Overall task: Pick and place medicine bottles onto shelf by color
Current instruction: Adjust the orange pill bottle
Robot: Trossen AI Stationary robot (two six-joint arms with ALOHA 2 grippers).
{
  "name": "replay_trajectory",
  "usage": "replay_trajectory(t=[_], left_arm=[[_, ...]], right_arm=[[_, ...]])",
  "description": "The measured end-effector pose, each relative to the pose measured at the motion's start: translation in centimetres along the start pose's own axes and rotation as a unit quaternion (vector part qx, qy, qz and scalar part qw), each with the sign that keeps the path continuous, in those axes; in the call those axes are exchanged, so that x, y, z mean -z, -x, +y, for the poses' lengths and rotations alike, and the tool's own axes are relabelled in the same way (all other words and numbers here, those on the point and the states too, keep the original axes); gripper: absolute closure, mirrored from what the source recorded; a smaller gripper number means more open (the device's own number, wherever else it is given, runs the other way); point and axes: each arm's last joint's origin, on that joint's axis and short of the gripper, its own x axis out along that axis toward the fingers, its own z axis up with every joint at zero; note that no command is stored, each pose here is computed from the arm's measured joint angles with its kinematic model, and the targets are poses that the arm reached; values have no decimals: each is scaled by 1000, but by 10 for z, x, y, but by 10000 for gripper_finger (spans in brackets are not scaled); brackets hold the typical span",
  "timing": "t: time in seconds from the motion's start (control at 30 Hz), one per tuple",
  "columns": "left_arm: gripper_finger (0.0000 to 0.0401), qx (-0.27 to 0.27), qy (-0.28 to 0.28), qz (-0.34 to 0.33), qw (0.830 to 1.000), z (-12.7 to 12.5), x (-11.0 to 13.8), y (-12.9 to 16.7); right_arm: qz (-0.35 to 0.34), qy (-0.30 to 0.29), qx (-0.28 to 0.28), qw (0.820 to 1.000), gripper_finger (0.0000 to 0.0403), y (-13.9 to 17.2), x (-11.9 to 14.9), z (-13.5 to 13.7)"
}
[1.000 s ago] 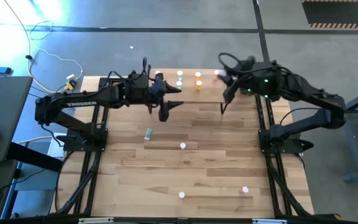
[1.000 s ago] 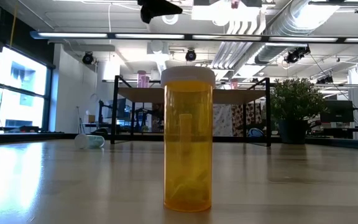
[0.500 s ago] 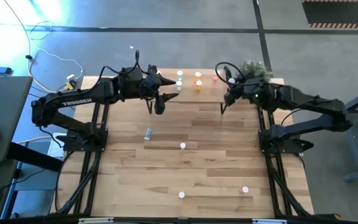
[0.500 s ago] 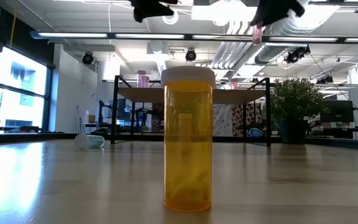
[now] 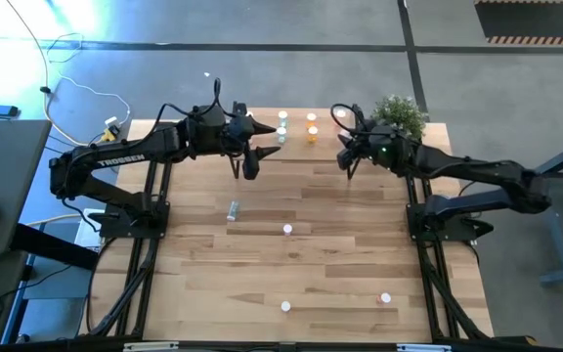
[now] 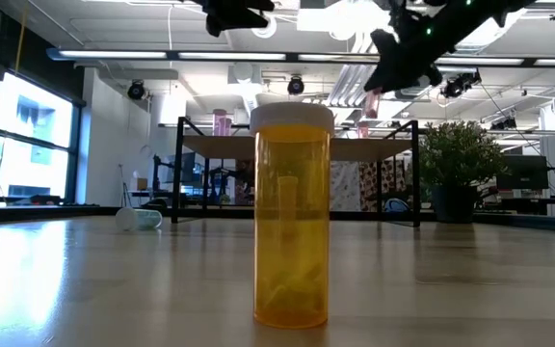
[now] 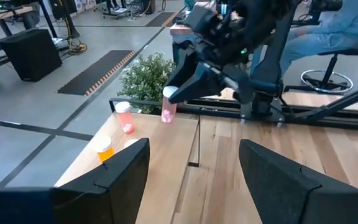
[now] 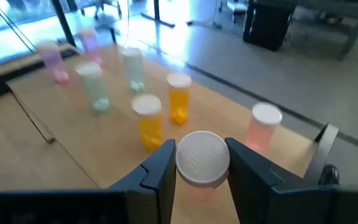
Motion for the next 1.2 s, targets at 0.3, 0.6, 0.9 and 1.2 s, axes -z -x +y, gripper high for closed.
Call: replay_trajectory(t=[0.3,0.6,0.9,1.2], left_arm=[[162,0,-3,3,1000,0,1,0],[162,1,-3,15,1000,0,3,0],[162,1,-3,16,1000,0,3,0],[162,1,1,16,1000,0,3,0]], right_arm=[[15,24,-29,999,293,-21,1,-9],[31,48,-38,998,293,-25,-1,-10],[74,59,-18,995,293,-20,-10,-17],[94,54,-19,994,293,-29,-4,-14]])
